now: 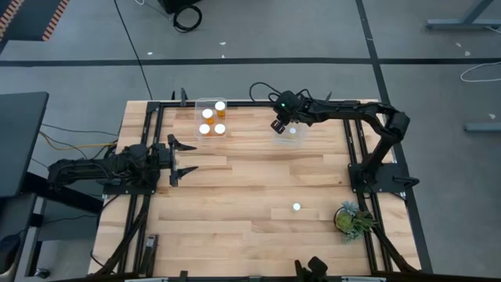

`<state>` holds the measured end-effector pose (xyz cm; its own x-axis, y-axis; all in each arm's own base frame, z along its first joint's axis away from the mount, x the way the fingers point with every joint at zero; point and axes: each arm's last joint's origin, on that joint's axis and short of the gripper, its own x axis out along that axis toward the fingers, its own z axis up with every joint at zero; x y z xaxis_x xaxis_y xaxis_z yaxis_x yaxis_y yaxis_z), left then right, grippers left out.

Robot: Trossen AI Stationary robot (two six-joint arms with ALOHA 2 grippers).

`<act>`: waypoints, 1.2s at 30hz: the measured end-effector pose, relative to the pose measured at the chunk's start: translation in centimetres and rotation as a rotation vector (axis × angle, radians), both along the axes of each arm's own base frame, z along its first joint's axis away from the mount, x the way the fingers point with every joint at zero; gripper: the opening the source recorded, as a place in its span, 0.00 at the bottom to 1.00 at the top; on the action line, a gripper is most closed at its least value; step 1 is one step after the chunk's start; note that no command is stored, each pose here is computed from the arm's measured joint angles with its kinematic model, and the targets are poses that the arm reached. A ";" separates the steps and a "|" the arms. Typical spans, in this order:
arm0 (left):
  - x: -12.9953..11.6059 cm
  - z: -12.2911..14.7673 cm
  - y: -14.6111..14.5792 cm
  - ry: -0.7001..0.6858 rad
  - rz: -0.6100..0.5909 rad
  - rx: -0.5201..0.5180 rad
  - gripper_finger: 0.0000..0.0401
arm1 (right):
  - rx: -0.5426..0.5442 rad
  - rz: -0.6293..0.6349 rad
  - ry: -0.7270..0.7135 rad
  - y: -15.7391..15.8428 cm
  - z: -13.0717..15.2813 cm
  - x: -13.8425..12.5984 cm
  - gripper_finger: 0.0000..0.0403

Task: Pick and place medicine bottles into bin by pill shape (circle, oval)
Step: Put the small orange pill bottle into the right transparent bin

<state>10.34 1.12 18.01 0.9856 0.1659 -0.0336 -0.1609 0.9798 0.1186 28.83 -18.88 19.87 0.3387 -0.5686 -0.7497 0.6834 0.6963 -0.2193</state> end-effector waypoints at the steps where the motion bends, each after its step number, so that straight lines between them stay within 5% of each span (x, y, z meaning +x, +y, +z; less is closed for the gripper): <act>1: 0.0 0.0 0.0 0.000 0.001 0.000 0.85 | 0.000 -0.003 0.008 -0.1 -0.3 0.1 0.33; 25: 0.0 0.0 0.0 -0.001 0.000 0.000 0.85 | 0.014 -0.076 0.047 -1.1 -2.2 0.1 0.33; 36: 0.0 0.0 0.0 -0.001 0.000 0.000 0.85 | 0.019 -0.068 0.062 -1.0 -2.3 0.0 0.44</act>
